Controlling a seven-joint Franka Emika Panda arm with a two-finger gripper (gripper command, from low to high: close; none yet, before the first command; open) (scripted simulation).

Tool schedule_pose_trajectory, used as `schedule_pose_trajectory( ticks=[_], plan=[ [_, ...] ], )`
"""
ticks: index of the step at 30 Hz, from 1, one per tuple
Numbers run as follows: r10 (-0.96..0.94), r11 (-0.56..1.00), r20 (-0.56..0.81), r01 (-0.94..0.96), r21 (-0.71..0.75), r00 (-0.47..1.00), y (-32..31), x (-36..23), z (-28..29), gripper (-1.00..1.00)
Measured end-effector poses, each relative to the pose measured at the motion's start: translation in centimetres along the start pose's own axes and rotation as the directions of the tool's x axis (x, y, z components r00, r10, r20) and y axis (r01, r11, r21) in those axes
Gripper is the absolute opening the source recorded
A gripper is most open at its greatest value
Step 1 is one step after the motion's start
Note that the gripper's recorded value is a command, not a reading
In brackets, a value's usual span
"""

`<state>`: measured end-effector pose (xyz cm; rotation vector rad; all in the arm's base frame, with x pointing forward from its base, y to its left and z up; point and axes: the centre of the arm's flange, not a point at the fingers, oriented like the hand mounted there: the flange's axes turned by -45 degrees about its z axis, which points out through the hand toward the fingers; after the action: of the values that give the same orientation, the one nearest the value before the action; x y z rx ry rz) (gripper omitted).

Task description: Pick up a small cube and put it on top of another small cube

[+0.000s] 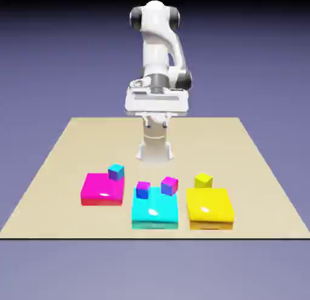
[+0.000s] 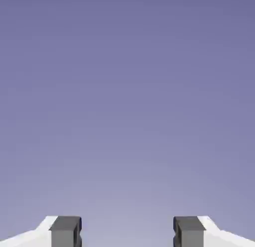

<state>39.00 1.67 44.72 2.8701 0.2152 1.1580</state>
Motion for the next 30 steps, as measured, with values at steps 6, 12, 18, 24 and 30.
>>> schedule_pose_trajectory(
  ticks=[6, 12, 18, 24, 30],
  plan=[
    [-0.438, 0.898, 0.116, 0.428, 0.103, 0.891, -6.2, -3.5, 3.7, 0.00],
    [-0.792, 0.608, 0.135, 0.747, 0.269, 0.596, -12.0, -8.1, 6.4, 0.00],
    [-0.981, 0.187, 0.033, 0.883, 0.431, 0.191, -17.0, -13.6, 7.9, 0.00],
    [-0.961, -0.276, -0.170, 0.810, 0.518, -0.219, -21.3, -19.7, 8.2, 0.00],
    [-0.776, -0.630, -0.385, 0.599, 0.494, -0.499, -24.2, -25.1, 7.6, 0.00]
  ],
)
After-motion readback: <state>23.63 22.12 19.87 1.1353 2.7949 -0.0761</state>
